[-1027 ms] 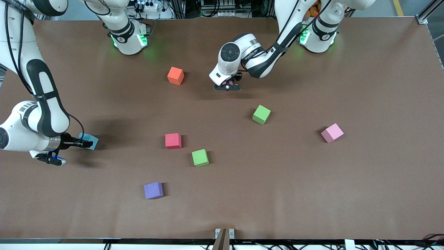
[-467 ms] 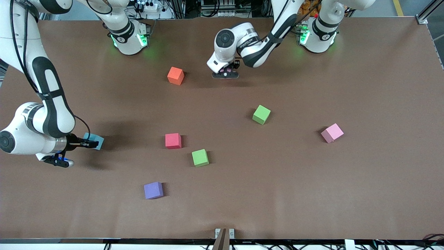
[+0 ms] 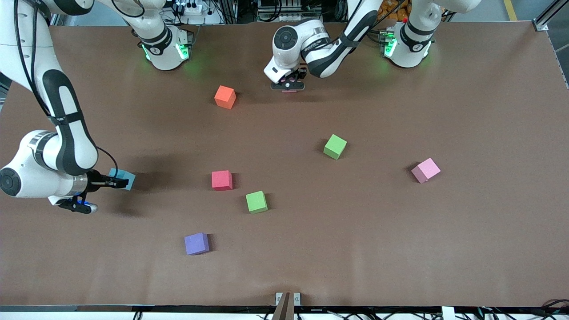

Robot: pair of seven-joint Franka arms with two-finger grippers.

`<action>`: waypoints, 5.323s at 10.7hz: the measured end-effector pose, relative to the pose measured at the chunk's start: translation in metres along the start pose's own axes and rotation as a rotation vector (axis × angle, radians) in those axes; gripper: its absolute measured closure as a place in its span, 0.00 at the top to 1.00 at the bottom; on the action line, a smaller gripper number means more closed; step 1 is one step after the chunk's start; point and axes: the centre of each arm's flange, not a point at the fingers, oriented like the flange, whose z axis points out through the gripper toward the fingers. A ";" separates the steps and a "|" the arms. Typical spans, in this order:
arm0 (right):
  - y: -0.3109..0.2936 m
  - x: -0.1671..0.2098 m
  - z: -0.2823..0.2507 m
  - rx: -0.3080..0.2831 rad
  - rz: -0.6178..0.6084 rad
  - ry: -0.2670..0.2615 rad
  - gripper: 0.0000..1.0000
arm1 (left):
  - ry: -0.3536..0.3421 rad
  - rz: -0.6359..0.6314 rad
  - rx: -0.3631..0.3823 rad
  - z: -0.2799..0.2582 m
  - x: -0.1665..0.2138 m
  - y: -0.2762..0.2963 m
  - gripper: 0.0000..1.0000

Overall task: Arrange blocks into number 1
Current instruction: 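Lower the lavender cube with the left gripper while the right gripper lifts cyan, then grasp the green cube with the left gripper while the right gripper carries cyan, then place the cyan cube below the lavender cube with the right gripper, then reach the right gripper to the red cube while the left gripper carries green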

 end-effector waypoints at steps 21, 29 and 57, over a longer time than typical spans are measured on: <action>-0.543 -0.324 0.112 -0.224 -0.349 0.045 0.60 | 0.283 0.463 -0.008 -0.125 0.277 -0.177 1.00; -0.551 -0.382 0.196 -0.193 -0.258 0.062 0.60 | 0.203 0.494 0.013 -0.068 0.259 -0.187 1.00; -0.475 -0.249 0.056 -0.060 -0.146 0.115 1.00 | 0.179 0.188 -0.116 -0.187 0.246 -0.175 0.62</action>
